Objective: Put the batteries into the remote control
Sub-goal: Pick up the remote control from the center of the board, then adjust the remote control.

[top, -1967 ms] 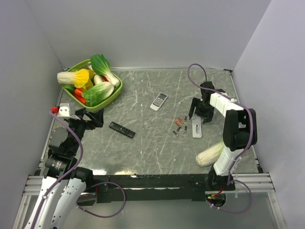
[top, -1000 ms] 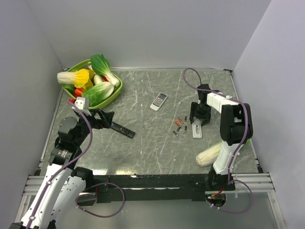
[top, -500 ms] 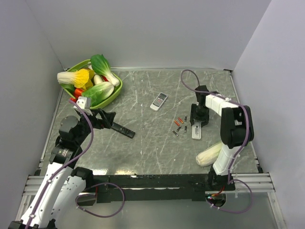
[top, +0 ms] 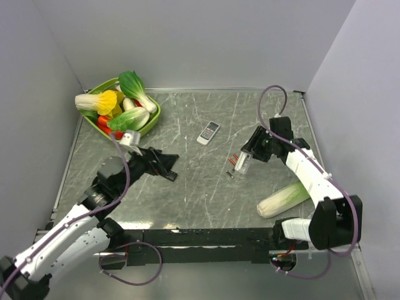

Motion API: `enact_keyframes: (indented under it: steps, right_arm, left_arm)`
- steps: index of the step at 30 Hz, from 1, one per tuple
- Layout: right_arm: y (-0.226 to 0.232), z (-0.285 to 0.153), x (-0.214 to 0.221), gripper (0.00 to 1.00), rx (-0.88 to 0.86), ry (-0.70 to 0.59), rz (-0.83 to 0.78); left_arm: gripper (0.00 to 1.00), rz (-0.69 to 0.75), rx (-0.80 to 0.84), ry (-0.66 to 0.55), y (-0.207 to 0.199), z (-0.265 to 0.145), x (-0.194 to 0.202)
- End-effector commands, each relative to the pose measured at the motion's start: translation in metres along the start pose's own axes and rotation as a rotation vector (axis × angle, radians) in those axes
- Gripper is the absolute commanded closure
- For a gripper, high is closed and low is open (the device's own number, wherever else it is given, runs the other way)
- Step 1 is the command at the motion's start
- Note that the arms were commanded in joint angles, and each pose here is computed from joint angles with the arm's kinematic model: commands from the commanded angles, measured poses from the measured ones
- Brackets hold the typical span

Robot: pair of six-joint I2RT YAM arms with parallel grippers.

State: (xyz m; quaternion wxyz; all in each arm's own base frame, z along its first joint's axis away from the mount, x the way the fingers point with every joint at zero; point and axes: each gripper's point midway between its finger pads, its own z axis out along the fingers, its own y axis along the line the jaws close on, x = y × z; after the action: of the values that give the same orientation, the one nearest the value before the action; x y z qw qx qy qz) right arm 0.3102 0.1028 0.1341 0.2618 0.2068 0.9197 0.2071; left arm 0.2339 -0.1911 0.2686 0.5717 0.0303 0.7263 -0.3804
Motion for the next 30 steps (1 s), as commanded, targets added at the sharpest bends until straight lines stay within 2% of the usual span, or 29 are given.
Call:
enact_keyframes:
  steps: [1,3,4,6,12,15,21,28,30]
  right_arm:
    - [0.051,-0.023,0.009,0.87,-0.217,-0.031,0.173]
    - [0.066,-0.035,0.011,0.87,-0.285,-0.055,0.196]
    - [0.066,-0.036,0.017,0.87,-0.296,-0.041,0.237]
    - [0.075,-0.046,0.021,0.87,-0.343,-0.042,0.254]
    - [0.087,-0.063,0.036,0.87,-0.421,-0.026,0.344]
    - [0.092,-0.069,0.041,0.86,-0.449,-0.017,0.367]
    - [0.093,-0.070,0.052,0.85,-0.486,0.018,0.414]
    - [0.090,-0.071,0.058,0.84,-0.498,0.021,0.446]
    - [0.089,-0.072,0.059,0.84,-0.497,0.023,0.447]
  left_arm:
    - [0.03,-0.098,0.070,-0.046,-0.039,0.020,0.009]
    - [0.03,-0.098,0.071,-0.089,-0.051,0.026,0.008]
    - [0.03,-0.087,0.098,-0.053,-0.065,0.030,0.025]
    - [0.02,-0.079,0.122,-0.081,-0.082,0.033,0.030]
    - [0.01,-0.002,0.139,-0.034,-0.109,0.061,0.078]
    - [0.03,0.022,0.134,-0.028,-0.119,0.072,0.090]
    - [0.15,-0.009,0.118,-0.055,-0.125,0.084,0.102]
    - [0.21,-0.040,0.137,-0.027,-0.139,0.100,0.122]
    - [0.28,-0.042,0.132,-0.015,-0.140,0.105,0.131]
